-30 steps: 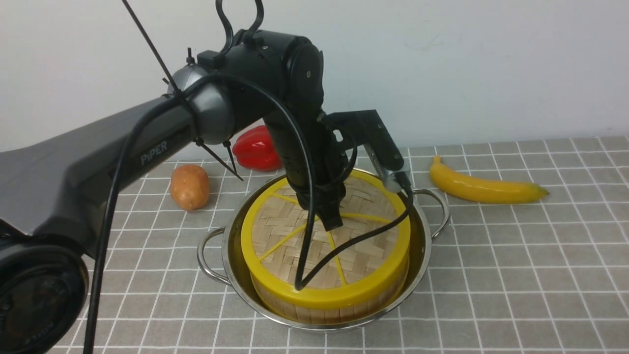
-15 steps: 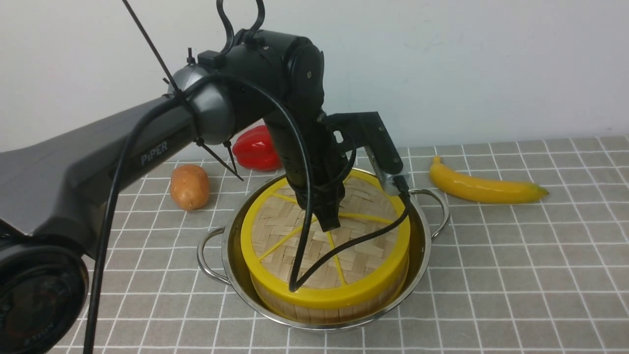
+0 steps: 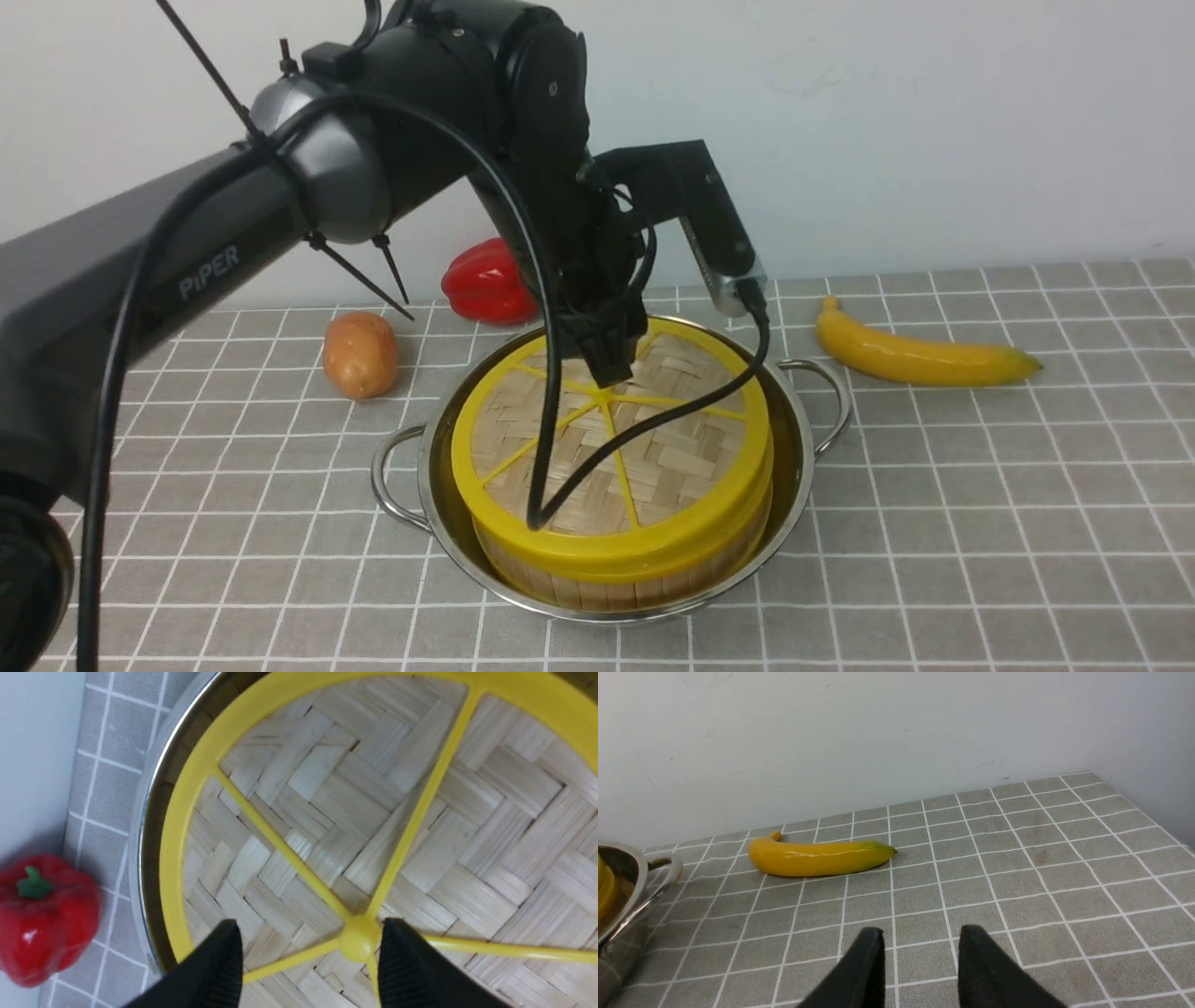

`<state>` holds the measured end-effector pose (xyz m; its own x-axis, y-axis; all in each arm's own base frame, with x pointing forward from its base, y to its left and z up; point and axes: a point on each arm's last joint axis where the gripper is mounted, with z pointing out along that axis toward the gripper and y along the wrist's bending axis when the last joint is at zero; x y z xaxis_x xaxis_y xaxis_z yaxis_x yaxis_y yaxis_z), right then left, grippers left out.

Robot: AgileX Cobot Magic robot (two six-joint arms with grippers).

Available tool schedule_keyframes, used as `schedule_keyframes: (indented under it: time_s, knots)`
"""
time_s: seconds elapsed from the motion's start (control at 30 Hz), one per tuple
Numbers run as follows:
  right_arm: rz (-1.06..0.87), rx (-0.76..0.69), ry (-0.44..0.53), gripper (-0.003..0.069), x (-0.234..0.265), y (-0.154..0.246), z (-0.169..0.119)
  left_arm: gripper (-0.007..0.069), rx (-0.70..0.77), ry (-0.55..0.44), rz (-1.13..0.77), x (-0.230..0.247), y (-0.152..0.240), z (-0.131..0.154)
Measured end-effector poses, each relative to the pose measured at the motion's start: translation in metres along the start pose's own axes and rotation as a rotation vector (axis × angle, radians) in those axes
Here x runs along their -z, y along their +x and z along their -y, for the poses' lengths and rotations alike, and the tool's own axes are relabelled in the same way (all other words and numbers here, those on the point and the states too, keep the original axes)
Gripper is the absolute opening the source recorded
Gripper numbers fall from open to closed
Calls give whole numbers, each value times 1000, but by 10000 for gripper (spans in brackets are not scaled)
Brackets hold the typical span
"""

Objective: Place the steamer in the pot on the grey tablecloth, and put the lid on the steamer.
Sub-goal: 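Place the yellow bamboo steamer lid onto the steamer in the pot with the left gripper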

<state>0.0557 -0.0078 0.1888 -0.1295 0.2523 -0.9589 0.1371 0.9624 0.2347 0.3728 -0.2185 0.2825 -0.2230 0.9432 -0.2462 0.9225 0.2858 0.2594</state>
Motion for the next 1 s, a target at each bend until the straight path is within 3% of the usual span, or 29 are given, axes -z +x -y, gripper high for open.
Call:
schedule_keyframes:
  time_s: [0.53,0.77,1.0]
  knots:
    - [0,0,0,243,0,0,0,377,139,-27,-99,-3,9,-2]
    - [0,0,0,243,0,0,0,377,181,54,-110,-15,7,4]
    - [0,0,0,243,0,0,0,377,189,42,-84,-18,5,3]
